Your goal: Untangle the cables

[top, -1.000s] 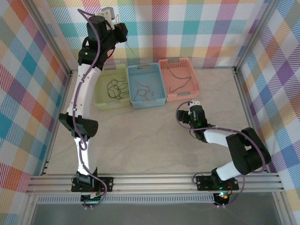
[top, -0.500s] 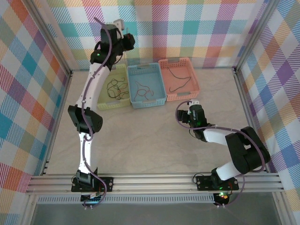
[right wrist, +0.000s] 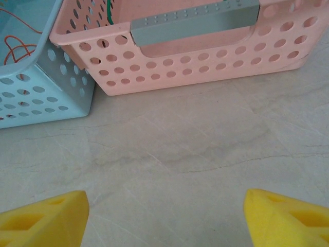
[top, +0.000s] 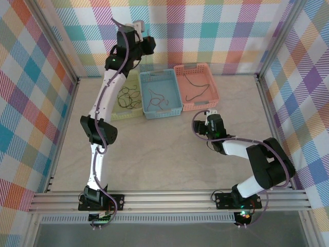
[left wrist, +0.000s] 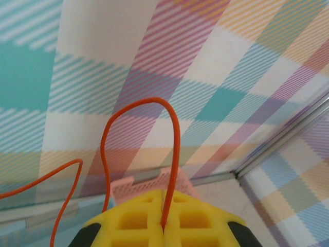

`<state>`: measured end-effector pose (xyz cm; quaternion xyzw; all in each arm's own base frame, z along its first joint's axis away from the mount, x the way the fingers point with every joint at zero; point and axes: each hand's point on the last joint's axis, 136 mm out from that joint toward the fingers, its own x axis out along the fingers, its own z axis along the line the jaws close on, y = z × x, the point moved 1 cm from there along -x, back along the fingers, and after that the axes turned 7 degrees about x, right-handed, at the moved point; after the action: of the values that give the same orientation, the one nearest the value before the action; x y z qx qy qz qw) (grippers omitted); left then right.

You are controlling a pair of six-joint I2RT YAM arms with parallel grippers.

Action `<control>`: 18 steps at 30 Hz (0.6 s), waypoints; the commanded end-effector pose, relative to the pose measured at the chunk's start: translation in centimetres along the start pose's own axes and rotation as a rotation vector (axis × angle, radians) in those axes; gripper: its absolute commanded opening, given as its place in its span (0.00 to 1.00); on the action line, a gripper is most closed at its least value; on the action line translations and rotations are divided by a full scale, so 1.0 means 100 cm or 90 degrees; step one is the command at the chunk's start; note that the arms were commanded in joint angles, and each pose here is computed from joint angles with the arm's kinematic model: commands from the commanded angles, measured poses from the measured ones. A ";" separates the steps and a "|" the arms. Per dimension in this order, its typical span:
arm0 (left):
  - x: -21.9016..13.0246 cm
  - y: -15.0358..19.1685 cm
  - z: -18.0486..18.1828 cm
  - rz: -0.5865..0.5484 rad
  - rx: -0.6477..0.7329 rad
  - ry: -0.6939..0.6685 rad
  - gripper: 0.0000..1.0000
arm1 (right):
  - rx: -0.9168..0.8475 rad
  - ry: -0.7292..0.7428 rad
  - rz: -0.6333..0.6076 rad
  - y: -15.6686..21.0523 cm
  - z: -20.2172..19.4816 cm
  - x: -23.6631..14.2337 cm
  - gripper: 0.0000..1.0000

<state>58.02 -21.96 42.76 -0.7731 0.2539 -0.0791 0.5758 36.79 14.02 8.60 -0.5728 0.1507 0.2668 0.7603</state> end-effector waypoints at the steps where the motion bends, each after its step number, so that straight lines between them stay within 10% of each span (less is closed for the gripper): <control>1: -0.063 -0.080 -0.037 -0.127 0.027 0.036 0.00 | 0.001 -0.017 -0.003 -0.006 0.009 0.003 0.79; 7: -0.071 -0.090 -0.041 -0.146 0.028 0.039 0.00 | 0.002 -0.020 0.001 -0.005 0.009 0.003 0.79; 18: 0.007 -0.005 -0.009 -0.025 -0.005 0.024 0.00 | 0.002 -0.023 0.003 -0.004 0.010 0.003 0.79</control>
<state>56.58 -21.60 47.61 -0.7793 0.2167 -0.1288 0.5737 36.81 14.27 8.64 -0.5707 0.1472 0.2723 0.7606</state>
